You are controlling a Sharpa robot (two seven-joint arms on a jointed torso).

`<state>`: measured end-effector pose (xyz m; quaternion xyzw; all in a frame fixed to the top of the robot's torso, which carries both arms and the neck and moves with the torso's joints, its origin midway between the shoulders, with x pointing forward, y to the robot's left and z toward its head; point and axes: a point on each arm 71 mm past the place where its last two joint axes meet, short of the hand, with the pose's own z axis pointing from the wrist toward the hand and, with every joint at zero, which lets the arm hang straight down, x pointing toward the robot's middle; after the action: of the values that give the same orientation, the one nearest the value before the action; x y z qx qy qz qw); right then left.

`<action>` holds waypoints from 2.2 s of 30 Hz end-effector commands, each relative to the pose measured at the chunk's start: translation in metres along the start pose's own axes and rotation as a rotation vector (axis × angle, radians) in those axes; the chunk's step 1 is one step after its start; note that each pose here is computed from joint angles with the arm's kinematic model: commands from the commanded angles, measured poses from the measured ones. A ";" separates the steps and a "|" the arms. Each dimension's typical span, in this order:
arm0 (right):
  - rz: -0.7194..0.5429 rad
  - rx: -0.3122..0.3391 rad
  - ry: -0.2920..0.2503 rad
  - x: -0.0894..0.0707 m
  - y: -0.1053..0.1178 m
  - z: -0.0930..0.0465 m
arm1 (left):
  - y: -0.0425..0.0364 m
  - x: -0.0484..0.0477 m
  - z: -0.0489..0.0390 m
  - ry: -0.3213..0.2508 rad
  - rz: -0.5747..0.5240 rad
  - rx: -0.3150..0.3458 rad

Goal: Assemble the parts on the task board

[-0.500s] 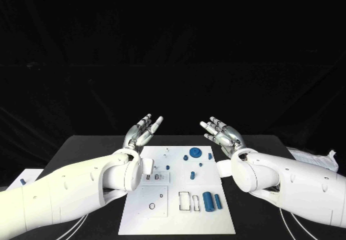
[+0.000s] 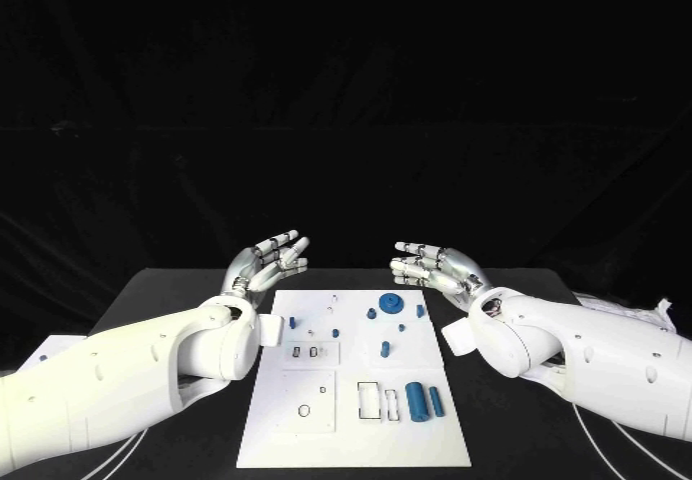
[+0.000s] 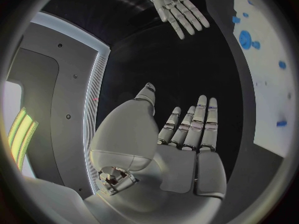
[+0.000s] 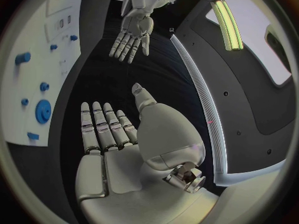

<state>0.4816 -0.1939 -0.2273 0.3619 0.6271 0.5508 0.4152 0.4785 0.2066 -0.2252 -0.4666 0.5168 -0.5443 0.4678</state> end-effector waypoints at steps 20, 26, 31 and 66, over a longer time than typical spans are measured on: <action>-1.025 -0.253 0.078 -0.018 0.064 0.017 | -0.0407 0.0057 -0.0412 0.223 -0.144 -0.007; -1.225 -0.243 0.073 -0.015 0.077 0.022 | -0.0547 0.0157 -0.0524 0.267 -0.173 0.000; -1.340 -0.220 0.088 -0.010 0.084 0.024 | -0.0666 0.0210 -0.0575 0.292 -0.185 0.015; -1.523 -0.111 0.207 0.006 0.078 0.036 | -0.0849 0.0146 -0.0601 0.291 -0.175 0.036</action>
<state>0.5118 -0.1642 -0.1505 -0.2337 0.7029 0.1902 0.6443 0.4157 0.2041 -0.1438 -0.4211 0.5272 -0.6468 0.3555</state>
